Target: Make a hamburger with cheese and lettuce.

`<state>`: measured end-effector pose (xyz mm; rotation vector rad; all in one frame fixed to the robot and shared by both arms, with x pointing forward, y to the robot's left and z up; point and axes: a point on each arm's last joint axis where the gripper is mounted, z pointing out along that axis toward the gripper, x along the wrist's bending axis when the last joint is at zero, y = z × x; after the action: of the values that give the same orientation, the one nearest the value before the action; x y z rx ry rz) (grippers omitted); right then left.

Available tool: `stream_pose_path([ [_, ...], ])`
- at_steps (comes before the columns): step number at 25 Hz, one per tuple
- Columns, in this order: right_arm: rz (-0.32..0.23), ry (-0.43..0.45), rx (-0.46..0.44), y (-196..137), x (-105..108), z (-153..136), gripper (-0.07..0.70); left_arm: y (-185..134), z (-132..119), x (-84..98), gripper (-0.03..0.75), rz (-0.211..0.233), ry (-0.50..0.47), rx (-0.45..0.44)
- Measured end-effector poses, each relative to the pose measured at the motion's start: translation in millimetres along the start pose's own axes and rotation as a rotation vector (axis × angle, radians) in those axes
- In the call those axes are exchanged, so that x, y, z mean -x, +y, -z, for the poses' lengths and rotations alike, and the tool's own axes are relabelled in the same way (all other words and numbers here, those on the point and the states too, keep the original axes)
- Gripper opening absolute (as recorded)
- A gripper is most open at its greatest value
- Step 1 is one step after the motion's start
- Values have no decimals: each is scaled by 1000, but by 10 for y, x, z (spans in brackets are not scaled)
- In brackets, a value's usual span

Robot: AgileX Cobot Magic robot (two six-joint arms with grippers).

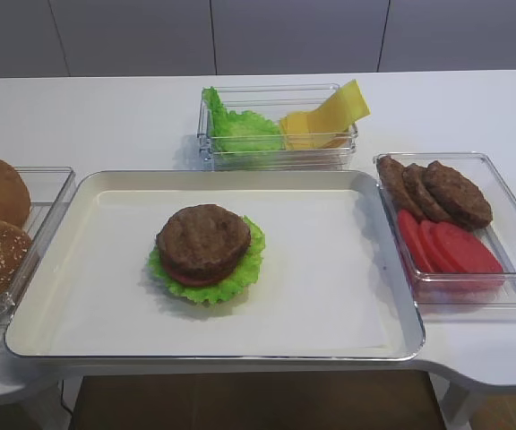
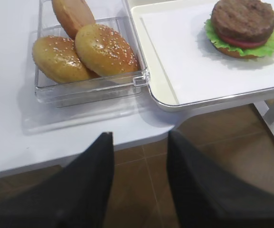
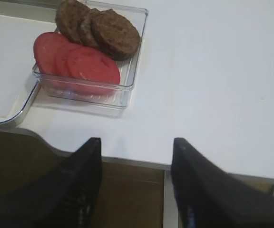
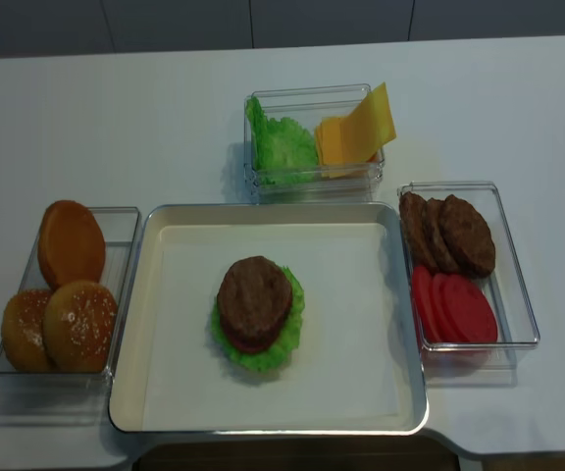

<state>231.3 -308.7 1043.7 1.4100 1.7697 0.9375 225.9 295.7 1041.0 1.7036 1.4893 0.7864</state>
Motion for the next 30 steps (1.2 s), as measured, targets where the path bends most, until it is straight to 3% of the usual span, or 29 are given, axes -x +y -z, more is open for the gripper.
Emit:
stream_pose_path([
  [30,-12,-17,-1,-1,-2,1,372,0,0,0,283,0,0,0],
])
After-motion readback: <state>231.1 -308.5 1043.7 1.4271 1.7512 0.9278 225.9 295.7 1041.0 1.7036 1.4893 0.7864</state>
